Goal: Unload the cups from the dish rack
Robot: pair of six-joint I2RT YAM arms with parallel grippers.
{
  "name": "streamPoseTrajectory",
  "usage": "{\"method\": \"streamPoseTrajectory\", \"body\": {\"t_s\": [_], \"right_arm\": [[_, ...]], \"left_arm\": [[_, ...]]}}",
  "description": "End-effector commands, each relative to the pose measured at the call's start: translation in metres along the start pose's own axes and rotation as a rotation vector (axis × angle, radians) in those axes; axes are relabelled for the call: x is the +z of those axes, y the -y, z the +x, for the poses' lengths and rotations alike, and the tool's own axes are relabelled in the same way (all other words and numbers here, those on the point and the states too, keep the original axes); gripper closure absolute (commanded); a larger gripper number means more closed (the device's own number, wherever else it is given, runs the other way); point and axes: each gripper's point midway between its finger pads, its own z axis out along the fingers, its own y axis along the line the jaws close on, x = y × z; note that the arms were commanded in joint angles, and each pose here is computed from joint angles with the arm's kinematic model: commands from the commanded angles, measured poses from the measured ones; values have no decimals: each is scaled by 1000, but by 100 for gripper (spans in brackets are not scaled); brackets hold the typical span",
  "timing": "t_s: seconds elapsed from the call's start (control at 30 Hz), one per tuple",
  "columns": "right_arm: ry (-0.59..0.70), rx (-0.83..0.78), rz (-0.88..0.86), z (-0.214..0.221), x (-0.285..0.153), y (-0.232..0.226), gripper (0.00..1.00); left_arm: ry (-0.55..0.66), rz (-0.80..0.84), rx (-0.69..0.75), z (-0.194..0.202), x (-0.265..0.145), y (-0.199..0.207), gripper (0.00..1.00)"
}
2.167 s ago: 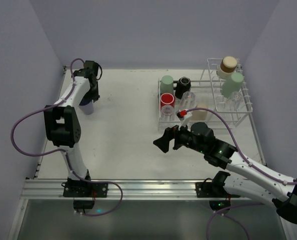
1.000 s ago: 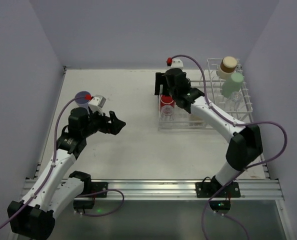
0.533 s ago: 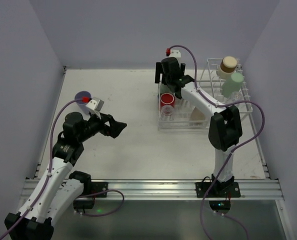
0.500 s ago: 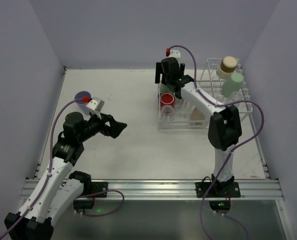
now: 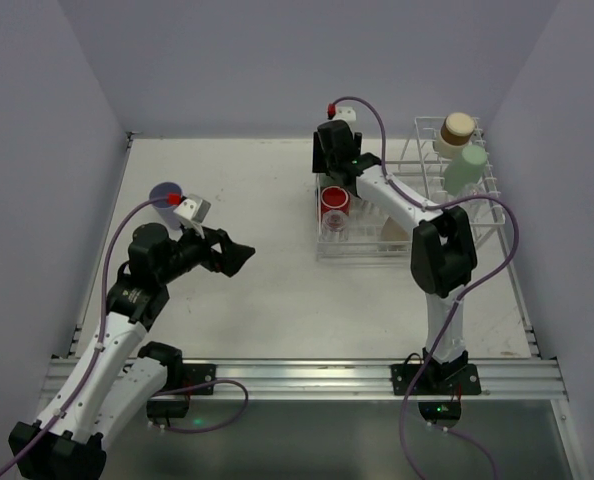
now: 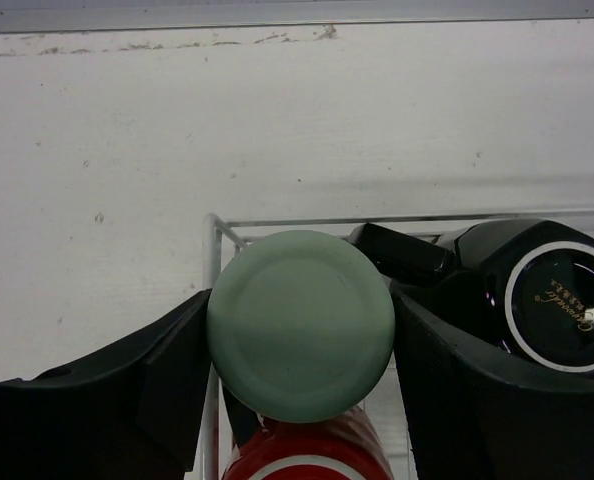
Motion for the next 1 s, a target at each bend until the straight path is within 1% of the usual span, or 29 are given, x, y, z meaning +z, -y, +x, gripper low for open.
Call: {"method": "streamPoseTrajectory", "body": {"t_s": [0.0, 0.07, 0.17, 0.27, 0.3, 0.33, 0.37, 0.4, 0.43, 0.47, 0.5, 0.53, 0.57, 0.6, 0.63, 0.67, 0.7, 0.73, 0.77, 0.8, 0.9, 0.97], "right_arm": [[158, 60, -11, -54, -24, 3, 58], [213, 79, -28, -72, -39, 4, 59], [264, 76, -50, -87, -56, 3, 60], [321, 80, -90, -108, -85, 0, 60], [355, 90, -115, -120, -105, -1, 60], [370, 97, -137, -125, -115, -3, 60], [373, 99, -176, -122, -123, -8, 60], [410, 132, -222, -132, -150, -11, 60], [422, 142, -257, -132, -162, -15, 60], [417, 140, -317, -119, -172, -28, 60], [417, 168, -360, -116, -184, -34, 61], [447, 204, -419, -123, -210, -33, 63], [426, 213, -511, -107, -218, -45, 65], [410, 279, -593, -101, -234, -54, 66], [435, 322, -671, -105, -261, -52, 68], [420, 352, -731, -90, -265, -57, 70], [383, 401, -836, -83, -282, -66, 70], [372, 429, -868, -73, -290, -62, 70], [373, 453, -933, -72, -302, -66, 70], [333, 489, -1019, -66, -315, -73, 70], [301, 533, -1126, -55, -331, -82, 70], [284, 526, -1136, -50, -331, -87, 70]], "left_arm": [[20, 0, 12, -8, 1, 1, 0], [21, -3, 10, -9, 1, 0, 0], [32, -14, 9, -12, 1, -2, 0], [54, -12, -7, -19, 1, -1, 0], [65, -10, -23, -21, 2, 0, 0], [82, -3, -39, -24, 2, 2, 0], [128, 24, -73, -35, 2, 10, 0], [147, 53, -95, -38, 1, 15, 0], [168, 82, -151, -39, 3, 20, 0], [213, 137, -148, -50, 3, 29, 2], [221, 164, -172, -50, 4, 33, 2], [217, 190, -238, -45, 6, 35, 3], [254, 232, -237, -54, 7, 41, 5], [236, 266, -266, -45, 8, 44, 5], [238, 292, -316, -45, 8, 47, 6], [269, 326, -314, -51, 8, 51, 7], [258, 347, -337, -44, 8, 53, 8], [282, 381, -355, -50, 5, 58, 8], [291, 397, -363, -51, 4, 61, 8], [295, 406, -375, -48, 3, 61, 8], [324, 452, -391, -53, -2, 69, 8], [352, 488, -391, -59, -8, 76, 8]]}}
